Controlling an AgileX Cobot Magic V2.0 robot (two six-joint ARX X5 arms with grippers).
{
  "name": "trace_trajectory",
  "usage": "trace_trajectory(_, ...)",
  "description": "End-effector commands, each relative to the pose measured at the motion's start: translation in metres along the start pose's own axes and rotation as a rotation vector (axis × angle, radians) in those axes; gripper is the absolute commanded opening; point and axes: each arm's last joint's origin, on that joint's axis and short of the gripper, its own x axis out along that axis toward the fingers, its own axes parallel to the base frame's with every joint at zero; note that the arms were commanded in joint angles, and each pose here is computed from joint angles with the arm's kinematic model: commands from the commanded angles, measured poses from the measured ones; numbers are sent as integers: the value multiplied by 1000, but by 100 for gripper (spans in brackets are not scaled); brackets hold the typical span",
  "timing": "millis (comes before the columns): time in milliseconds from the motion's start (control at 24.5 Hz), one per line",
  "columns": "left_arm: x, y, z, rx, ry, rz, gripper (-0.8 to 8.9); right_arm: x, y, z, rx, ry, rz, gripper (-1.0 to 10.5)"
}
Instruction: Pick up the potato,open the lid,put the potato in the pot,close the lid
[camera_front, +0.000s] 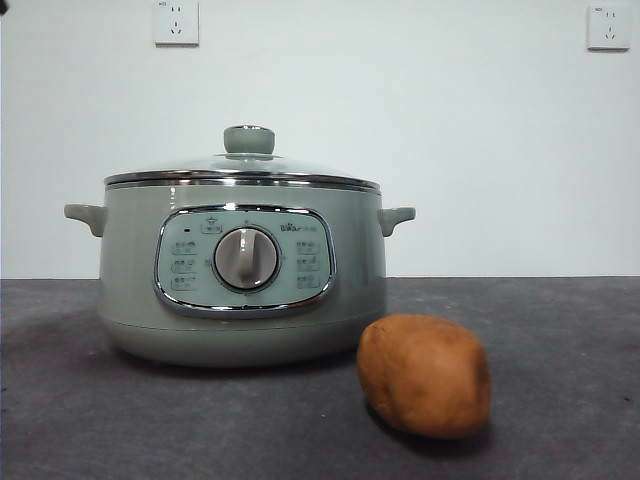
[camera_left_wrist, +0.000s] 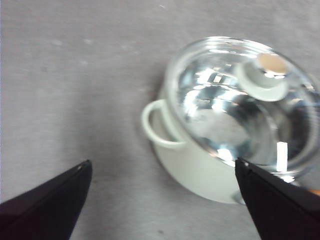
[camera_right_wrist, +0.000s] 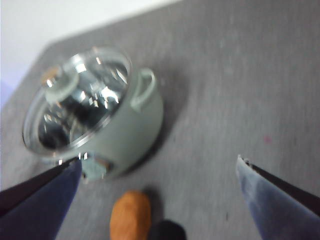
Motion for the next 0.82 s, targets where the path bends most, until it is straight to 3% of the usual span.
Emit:
trace_trajectory(41,2,-2,6,-23,56,-78,471,8,-1,6,43,130,14,633)
trace_trajectory(286,14,-1,9,-70,156,-139,471,32,-7,16,127,267,161,630)
trace_trajectory(449,24,2,7,-92,217,-150,471,56,-13,15,193,376,180,630)
trace_trajectory(531,27,2,7,-97,231,-149,471,70,-8,11,176,441,185,630)
trace_trajectory(694,34,4,7,-106,256,-147,471,99,14,-4,65,563,63,630)
trace_trajectory(817,40,6,7,-113,277,-146,471,121,34,-20,-19,643,28,630)
